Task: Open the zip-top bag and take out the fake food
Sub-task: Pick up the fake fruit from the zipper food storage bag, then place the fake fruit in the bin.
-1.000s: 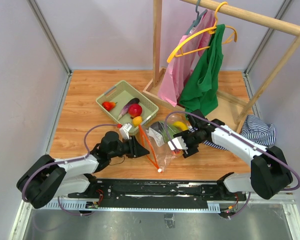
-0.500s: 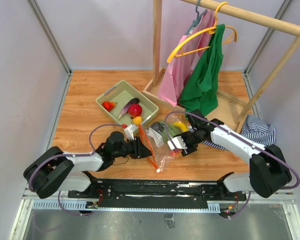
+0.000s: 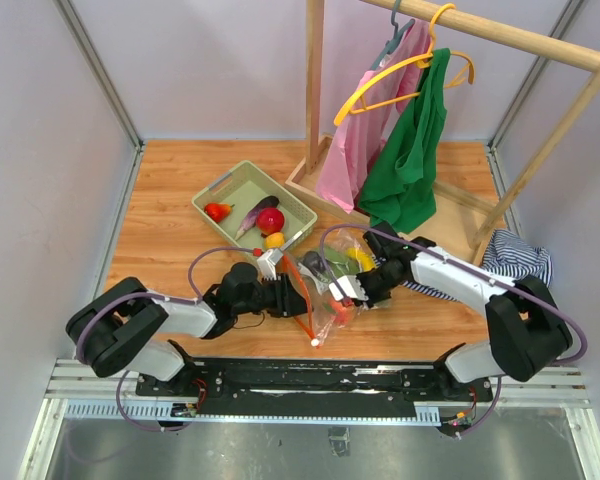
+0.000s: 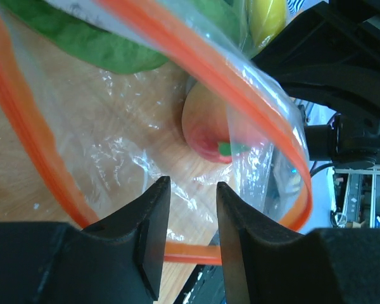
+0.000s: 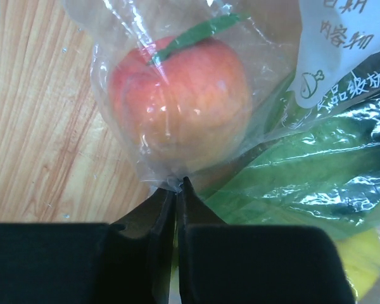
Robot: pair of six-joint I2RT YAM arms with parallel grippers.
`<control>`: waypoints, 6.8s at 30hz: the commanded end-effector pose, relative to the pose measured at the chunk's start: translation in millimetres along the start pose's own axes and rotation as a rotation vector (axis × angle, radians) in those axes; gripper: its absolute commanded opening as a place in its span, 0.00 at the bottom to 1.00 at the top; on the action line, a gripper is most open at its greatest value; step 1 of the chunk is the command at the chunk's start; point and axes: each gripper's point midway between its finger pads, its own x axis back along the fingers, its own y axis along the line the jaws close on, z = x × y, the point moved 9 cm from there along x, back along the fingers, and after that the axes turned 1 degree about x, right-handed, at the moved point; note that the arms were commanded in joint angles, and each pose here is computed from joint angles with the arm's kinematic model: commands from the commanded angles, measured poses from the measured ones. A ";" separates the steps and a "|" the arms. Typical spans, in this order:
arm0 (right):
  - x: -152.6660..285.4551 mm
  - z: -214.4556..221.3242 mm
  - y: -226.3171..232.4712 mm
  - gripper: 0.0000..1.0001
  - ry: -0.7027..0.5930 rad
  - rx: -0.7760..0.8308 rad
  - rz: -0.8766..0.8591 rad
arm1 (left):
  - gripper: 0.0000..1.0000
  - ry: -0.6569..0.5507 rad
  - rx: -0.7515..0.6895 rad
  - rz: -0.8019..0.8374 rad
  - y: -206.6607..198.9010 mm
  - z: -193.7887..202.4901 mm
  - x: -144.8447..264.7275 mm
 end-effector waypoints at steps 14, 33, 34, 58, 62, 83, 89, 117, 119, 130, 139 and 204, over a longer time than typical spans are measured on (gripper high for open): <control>8.8 -19.1 -2.7 0.33 -0.064 -0.027 0.024 | 0.52 0.008 -0.011 0.084 -12.9 2.5 -12.9; 5.0 -21.9 -2.8 0.61 -0.120 -0.013 0.097 | 0.59 -0.015 0.001 0.148 -20.7 -0.9 -13.8; 2.7 -21.2 -3.4 0.60 -0.109 -0.017 0.093 | 0.60 -0.013 0.002 0.149 -20.7 -0.8 -14.4; -22.3 -33.3 -10.1 0.01 -0.109 -0.081 0.003 | 0.79 -0.039 0.001 0.120 -16.8 1.2 -30.2; -23.1 -35.2 -9.9 0.01 -0.122 -0.085 -0.007 | 0.81 -0.039 -0.004 0.116 -17.2 1.7 -32.4; -25.8 -43.3 -10.9 0.01 -0.180 -0.104 -0.022 | 0.91 -0.008 -0.038 0.047 -19.9 8.3 -52.4; -25.9 -44.3 -11.4 0.01 -0.189 -0.111 -0.020 | 0.90 -0.003 -0.035 0.044 -19.9 9.1 -55.6; -11.4 -17.4 -15.9 0.01 -0.009 -0.086 0.074 | 0.26 -0.041 -0.052 -0.011 -16.5 10.6 -33.8; -9.8 -15.3 -16.6 0.01 0.000 -0.087 0.082 | 0.26 -0.038 -0.060 -0.014 -17.5 10.1 -32.1; -3.0 -4.1 -17.2 0.01 0.023 -0.121 0.104 | 0.21 -0.065 -0.108 -0.093 -18.0 5.2 -16.4; 0.8 -2.2 -16.6 0.01 0.014 -0.130 0.108 | 0.19 -0.088 -0.167 -0.158 -20.9 -1.4 -1.2; 88.1 17.5 8.6 0.54 -0.333 -0.305 0.159 | 0.11 -0.667 -0.129 -0.397 17.5 -241.3 81.4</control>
